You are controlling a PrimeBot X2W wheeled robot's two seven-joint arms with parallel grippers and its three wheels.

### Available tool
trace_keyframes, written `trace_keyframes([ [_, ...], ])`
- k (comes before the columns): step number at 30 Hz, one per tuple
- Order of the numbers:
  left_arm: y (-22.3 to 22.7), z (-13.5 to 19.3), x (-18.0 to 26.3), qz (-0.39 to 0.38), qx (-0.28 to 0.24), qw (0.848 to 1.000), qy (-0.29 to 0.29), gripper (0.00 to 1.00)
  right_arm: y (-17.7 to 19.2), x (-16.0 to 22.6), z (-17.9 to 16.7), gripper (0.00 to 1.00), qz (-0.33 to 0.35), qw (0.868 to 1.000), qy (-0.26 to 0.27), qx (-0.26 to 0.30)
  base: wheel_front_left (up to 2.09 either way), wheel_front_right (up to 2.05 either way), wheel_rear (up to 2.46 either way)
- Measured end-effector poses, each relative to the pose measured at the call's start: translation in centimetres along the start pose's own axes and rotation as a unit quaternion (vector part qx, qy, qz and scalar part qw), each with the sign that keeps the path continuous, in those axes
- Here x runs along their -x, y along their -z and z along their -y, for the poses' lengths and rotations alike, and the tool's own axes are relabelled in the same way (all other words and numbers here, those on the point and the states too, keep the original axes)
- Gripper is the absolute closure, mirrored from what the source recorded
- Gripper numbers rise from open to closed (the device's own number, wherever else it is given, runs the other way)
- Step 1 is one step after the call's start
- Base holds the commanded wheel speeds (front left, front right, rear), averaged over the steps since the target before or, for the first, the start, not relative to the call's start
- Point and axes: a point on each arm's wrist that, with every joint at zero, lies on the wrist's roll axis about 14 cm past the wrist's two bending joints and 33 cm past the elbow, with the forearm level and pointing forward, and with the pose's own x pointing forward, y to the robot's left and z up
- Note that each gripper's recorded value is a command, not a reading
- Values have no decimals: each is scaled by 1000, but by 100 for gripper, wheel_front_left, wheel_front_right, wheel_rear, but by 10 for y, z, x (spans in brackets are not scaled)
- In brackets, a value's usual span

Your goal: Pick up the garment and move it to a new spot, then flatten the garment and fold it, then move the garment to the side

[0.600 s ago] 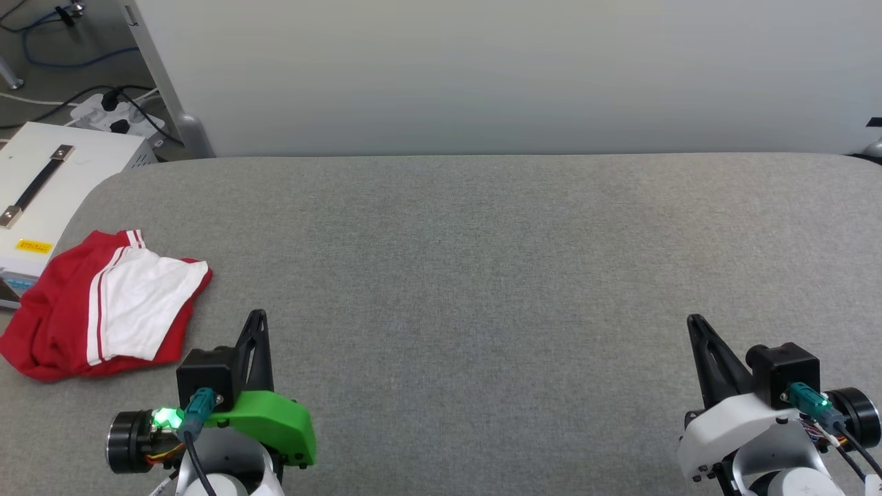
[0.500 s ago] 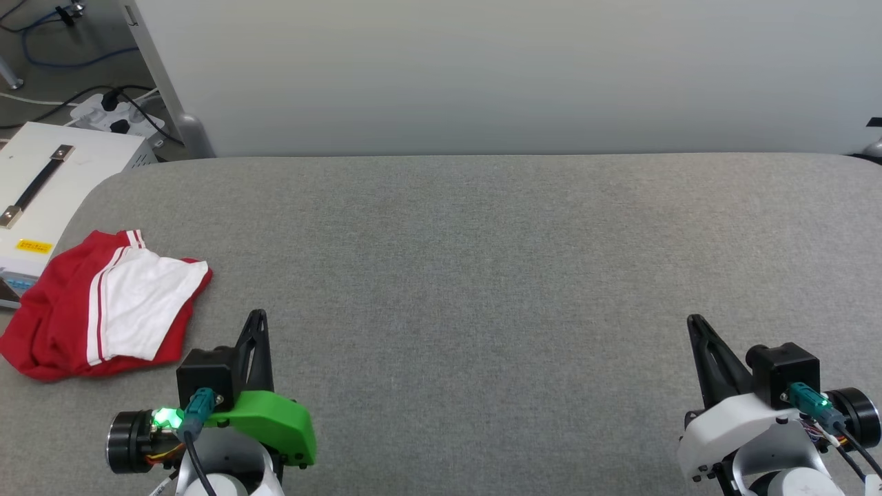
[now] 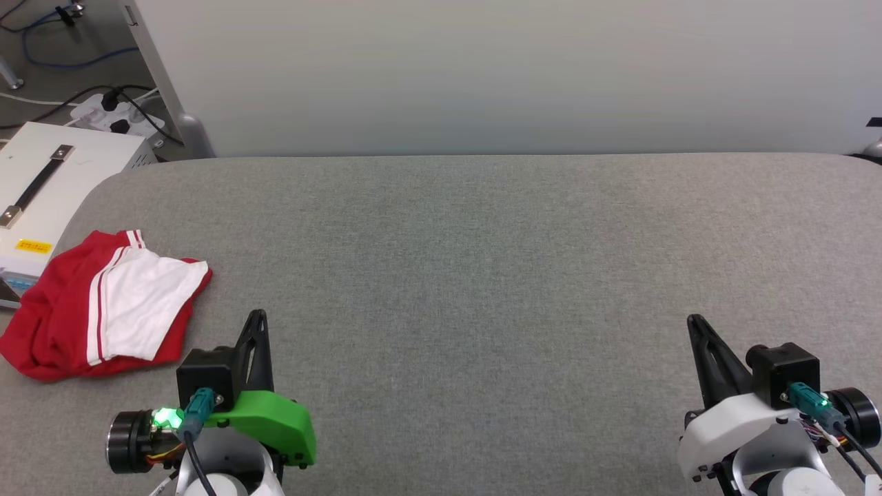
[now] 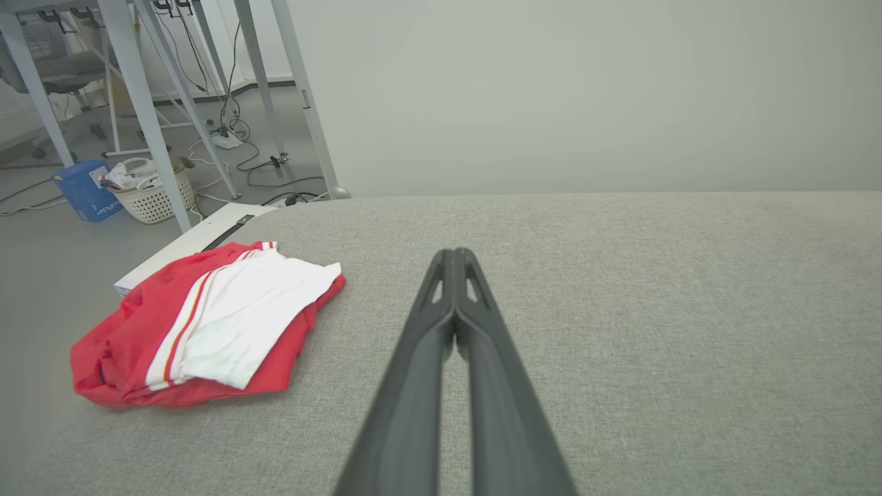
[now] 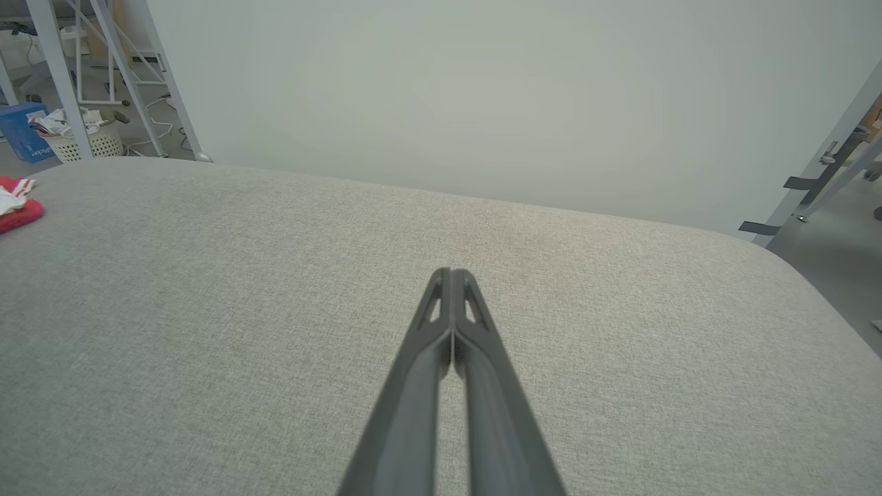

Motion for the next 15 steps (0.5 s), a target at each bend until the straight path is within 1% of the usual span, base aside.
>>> trace_keyframes([
  [1, 0, 0, 0, 0, 0, 1000, 0, 0, 0, 0, 0, 0, 0, 1000, 0, 0, 0, 0, 0],
  [15, -1, 2, -1, 5, 1, 1000, 0, 0, -2, 0, 1, 0, 7, 1000, 2, -11, 0, 0, 0],
])
